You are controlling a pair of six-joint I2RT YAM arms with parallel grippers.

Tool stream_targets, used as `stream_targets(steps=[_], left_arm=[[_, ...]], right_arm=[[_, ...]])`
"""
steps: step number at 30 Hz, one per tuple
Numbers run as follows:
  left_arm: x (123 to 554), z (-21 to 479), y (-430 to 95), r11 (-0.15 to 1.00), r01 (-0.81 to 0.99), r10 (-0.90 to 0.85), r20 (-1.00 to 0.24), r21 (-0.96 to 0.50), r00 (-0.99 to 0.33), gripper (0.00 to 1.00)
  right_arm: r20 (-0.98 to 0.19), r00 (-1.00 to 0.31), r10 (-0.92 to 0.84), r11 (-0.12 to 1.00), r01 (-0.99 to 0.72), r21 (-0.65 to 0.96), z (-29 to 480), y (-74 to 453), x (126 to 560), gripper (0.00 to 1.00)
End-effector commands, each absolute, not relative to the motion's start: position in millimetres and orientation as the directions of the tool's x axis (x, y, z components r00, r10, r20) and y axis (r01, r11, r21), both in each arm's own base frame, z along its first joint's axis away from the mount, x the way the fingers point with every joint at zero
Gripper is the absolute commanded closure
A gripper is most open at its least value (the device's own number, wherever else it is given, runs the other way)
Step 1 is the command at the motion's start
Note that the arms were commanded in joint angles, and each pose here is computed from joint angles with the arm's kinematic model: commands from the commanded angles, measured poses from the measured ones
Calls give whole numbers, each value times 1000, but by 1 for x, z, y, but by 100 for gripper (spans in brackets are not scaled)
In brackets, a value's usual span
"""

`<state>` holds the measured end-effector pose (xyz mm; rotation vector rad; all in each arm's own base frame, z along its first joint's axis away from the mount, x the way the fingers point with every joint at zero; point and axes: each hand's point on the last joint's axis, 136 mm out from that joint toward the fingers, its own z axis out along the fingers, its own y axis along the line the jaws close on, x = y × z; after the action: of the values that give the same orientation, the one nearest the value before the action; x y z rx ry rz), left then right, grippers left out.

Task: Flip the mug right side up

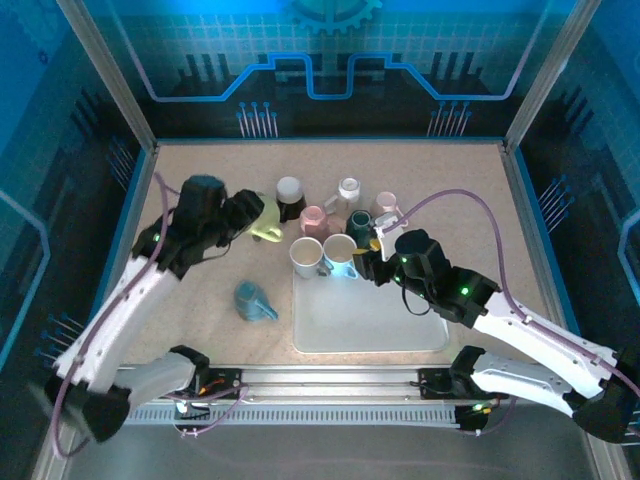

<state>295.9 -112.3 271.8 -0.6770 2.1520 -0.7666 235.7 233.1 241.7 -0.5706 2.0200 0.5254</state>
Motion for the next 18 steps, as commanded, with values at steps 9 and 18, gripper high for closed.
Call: stream_targets(steps=[9,18], left_arm=[[249,330,-161,491,417,-550,-643,-765,-533,44],[223,322,-160,404,522,-577,-652,-752,-492,48]], right_arm=[[-864,-471,-178,636,-725,264,244,276,214,54],[-851,-496,-174,662,-698,272,234,265,218,55]])
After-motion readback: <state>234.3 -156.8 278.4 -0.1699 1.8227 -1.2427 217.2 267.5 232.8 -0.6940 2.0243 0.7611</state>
